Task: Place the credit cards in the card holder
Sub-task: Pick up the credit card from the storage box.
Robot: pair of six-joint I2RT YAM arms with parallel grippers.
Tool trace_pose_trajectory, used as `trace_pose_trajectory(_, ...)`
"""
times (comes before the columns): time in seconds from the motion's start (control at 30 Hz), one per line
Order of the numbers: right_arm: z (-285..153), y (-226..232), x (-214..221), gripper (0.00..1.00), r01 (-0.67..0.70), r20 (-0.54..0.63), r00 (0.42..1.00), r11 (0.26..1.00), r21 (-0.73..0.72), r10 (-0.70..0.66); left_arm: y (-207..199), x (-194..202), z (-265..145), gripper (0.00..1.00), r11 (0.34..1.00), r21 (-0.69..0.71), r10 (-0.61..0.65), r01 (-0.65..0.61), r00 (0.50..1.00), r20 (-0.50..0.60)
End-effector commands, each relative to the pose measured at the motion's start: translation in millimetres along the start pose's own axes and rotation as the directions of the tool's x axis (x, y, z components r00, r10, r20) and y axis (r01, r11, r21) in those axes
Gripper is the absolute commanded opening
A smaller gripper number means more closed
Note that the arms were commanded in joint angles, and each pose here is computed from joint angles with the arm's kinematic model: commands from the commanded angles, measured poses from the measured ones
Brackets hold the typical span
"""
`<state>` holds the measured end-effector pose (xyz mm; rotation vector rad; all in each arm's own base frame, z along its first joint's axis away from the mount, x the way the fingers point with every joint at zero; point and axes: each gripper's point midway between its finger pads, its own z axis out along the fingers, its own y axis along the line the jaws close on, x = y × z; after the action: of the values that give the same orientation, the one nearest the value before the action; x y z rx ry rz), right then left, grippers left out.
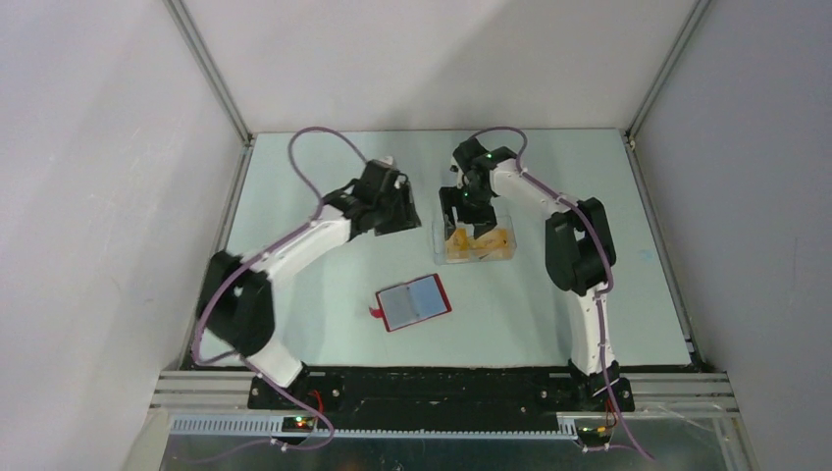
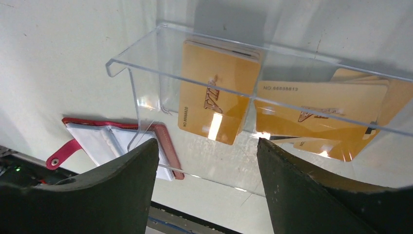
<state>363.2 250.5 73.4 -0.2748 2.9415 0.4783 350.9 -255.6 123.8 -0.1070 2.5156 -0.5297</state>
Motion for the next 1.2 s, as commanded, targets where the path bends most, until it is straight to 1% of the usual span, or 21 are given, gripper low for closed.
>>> trace_pose_trajectory(0.0, -2.5, -2.5, -3.4, 0.78, 0.009, 0.013, 1.000, 0.991, 0.137, -0.011, 31.1, -35.3, -51.1, 0.62, 0.996, -0.067, -0.042, 0.057, 0.977, 0.211)
trace_pose_trajectory(0.17, 8.0, -1.8, -4.0, 0.76, 0.025, -0.007, 1.000, 0.975, 0.223, -0.024, 66.3, -20.4, -74.8, 0.62, 0.991, -0.095, -0.064, 0.090, 0.968, 0.244)
trace_pose_trajectory(0.23, 10.6, -6.6, -6.1, 0.76, 0.026, -0.011, 1.000, 0.963, 0.267, -0.024, 75.7, -14.7, -80.0, 0.62, 0.990, -0.099, -0.069, 0.096, 0.966, 0.250)
trace_pose_trajectory(0.3, 13.4, -7.0, -6.7, 0.76, 0.027, -0.018, 1.000, 0.960, 0.280, -0.023, 82.5, -9.7, -84.1, 0.62, 0.990, -0.103, -0.072, 0.101, 0.964, 0.255)
trace_pose_trajectory(0.4, 15.7, -4.8, -8.0, 0.76, 0.032, -0.017, 0.999, 0.958, 0.284, -0.028, 88.3, -2.4, -84.4, 0.62, 0.989, -0.107, -0.073, 0.102, 0.967, 0.245)
trace_pose_trajectory(0.53, 25.4, -0.4, -4.1, 0.74, 0.031, -0.042, 0.999, 0.963, 0.269, -0.021, 96.5, 14.0, -74.9, 0.62, 0.986, -0.121, -0.087, 0.113, 0.976, 0.200)
trace_pose_trajectory(0.9, 33.1, 12.0, -0.1, 0.73, 0.038, -0.047, 0.999, 0.967, 0.251, -0.027, 105.1, 29.1, -67.5, 0.62, 0.984, -0.141, -0.090, 0.113, 0.982, 0.164)
trace_pose_trajectory(1.03, 35.4, 5.0, 2.9, 0.70, 0.042, -0.058, 0.998, 0.957, 0.287, -0.026, 107.1, 34.4, -64.6, 0.62, 0.983, -0.145, -0.092, 0.113, 0.985, 0.148)
trace_pose_trajectory(1.07, 35.2, 3.2, 3.4, 0.67, 0.041, -0.059, 0.998, 0.954, 0.295, -0.024, 107.9, 35.7, -64.1, 0.62, 0.982, -0.147, -0.093, 0.115, 0.985, 0.145)
trace_pose_trajectory(1.17, 32.6, -1.2, 2.8, 0.62, 0.042, -0.052, 0.998, 0.946, 0.321, -0.027, 108.4, 38.3, -62.5, 0.62, 0.983, -0.147, -0.094, 0.114, 0.986, 0.135)
